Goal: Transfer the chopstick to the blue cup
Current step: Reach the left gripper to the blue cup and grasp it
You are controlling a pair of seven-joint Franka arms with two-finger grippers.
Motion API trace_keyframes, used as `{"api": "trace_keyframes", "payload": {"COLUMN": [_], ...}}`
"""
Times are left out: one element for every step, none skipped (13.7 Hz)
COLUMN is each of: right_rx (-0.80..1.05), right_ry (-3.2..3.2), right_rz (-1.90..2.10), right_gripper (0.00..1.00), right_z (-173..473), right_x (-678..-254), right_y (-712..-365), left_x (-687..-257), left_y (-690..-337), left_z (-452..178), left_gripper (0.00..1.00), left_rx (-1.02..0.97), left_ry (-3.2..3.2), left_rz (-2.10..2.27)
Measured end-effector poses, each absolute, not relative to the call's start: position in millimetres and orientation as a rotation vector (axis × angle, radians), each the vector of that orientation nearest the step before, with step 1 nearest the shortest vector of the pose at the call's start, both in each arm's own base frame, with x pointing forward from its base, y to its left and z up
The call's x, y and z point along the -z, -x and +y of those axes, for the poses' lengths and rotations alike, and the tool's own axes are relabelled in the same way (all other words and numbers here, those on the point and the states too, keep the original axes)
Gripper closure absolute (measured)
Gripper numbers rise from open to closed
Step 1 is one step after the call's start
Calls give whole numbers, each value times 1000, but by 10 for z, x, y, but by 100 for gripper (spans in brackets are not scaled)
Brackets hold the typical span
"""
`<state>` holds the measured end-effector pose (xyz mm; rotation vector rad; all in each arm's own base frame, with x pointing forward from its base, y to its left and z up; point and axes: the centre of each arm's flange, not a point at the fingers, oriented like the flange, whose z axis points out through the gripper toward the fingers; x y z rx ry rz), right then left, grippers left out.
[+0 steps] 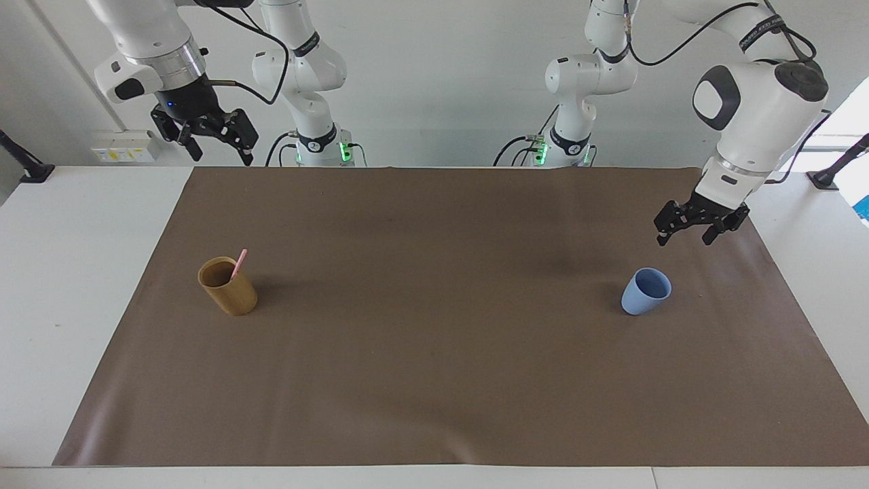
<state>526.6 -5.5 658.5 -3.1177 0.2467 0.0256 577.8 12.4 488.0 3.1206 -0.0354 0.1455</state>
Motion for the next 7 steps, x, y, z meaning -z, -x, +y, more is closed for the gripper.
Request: {"api": "trace_keyframes", "payload": {"right_rx": [-26,-26,-26,-26,-26,-26,-26], "right_ry": [3118,3118,3118,3118,3118,3118,3118], "right_rz": [247,247,247,247,247,247,247], "right_gripper": [0,0,0,0,0,0,0], "right_z": [-55,-55,-55,-55,-55,-55,-55], "right_x": [-6585,-6585,-6585,-6585,-6585,-6585,-6585], "right_y": [-5266,-5266,-5266,-5266,-5266,-5266,-5266], "left_x": [-4752,-4605,-4436,-4286,-4149,-4057,-4009], "left_y": [-5822,-5866,-5912,-5941,-5953,-5953,-5956], "left_z": [131,119,97,80,70,74,89], "left_gripper": [0,0,0,0,0,0,2], "left_rx": [-135,-118,-102,-91,-84,-81,-86], "left_ry": [-3121,-3121,-3120,-3120,-3119,-3119,-3120], "left_rz": [-33,-36,-42,-46,-48,-46,-42]}}
